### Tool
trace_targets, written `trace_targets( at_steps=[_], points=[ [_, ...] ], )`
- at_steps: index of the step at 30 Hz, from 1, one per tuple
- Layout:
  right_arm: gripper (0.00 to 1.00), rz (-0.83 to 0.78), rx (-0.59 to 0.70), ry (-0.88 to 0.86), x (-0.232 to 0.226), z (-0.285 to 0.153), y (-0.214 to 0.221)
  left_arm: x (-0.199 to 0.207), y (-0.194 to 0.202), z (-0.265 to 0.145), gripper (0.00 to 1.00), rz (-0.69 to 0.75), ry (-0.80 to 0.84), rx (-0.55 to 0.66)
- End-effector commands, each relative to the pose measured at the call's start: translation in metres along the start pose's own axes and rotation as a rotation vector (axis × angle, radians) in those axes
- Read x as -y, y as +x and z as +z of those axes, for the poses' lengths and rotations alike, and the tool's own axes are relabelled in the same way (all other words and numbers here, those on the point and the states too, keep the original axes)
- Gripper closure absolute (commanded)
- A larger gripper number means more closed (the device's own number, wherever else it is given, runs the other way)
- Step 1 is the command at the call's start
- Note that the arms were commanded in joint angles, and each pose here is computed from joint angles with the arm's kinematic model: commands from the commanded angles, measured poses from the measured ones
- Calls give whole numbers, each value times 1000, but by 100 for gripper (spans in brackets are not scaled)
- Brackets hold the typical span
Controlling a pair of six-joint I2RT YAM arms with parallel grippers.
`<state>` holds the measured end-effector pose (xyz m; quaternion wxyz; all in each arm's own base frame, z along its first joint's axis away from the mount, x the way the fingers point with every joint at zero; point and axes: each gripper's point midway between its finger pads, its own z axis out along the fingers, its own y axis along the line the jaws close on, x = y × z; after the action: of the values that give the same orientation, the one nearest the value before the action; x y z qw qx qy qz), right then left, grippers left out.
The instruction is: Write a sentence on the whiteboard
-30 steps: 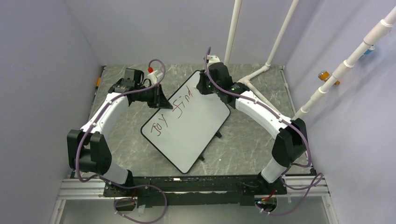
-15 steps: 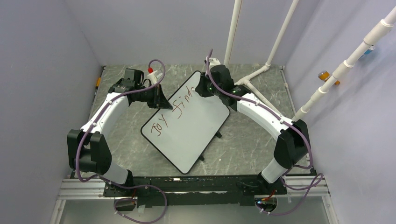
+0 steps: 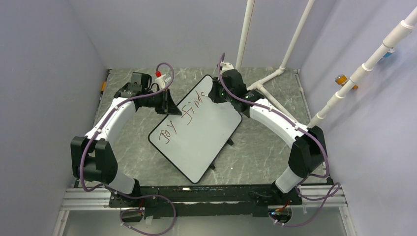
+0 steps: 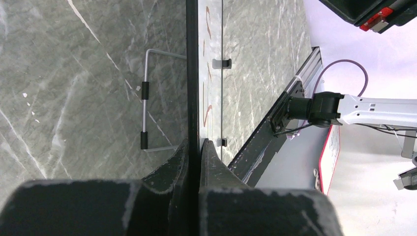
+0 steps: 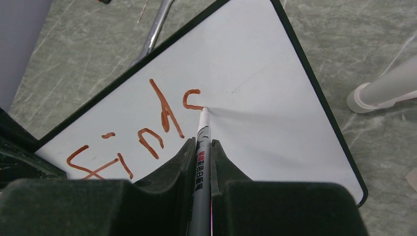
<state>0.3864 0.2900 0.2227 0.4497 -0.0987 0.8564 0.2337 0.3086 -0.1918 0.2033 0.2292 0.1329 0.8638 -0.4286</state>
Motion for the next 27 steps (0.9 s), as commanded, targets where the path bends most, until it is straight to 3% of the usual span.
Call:
trace_targets(
  at_steps=[1, 16, 20, 27],
  points=[
    [100, 0, -48, 39, 12, -4, 17, 8, -31, -13, 100, 206, -37, 112],
    [100, -17, 40, -206, -30, -67, -1, 8, -32, -13, 100, 207, -40, 116],
    [100, -30, 27, -340, -58, -82, 10, 7, -31, -13, 100, 202, -45, 119],
    [100, -156, 7, -376, -109, -90, 47, 4, -32, -12, 100, 194, -58, 122]
  ],
)
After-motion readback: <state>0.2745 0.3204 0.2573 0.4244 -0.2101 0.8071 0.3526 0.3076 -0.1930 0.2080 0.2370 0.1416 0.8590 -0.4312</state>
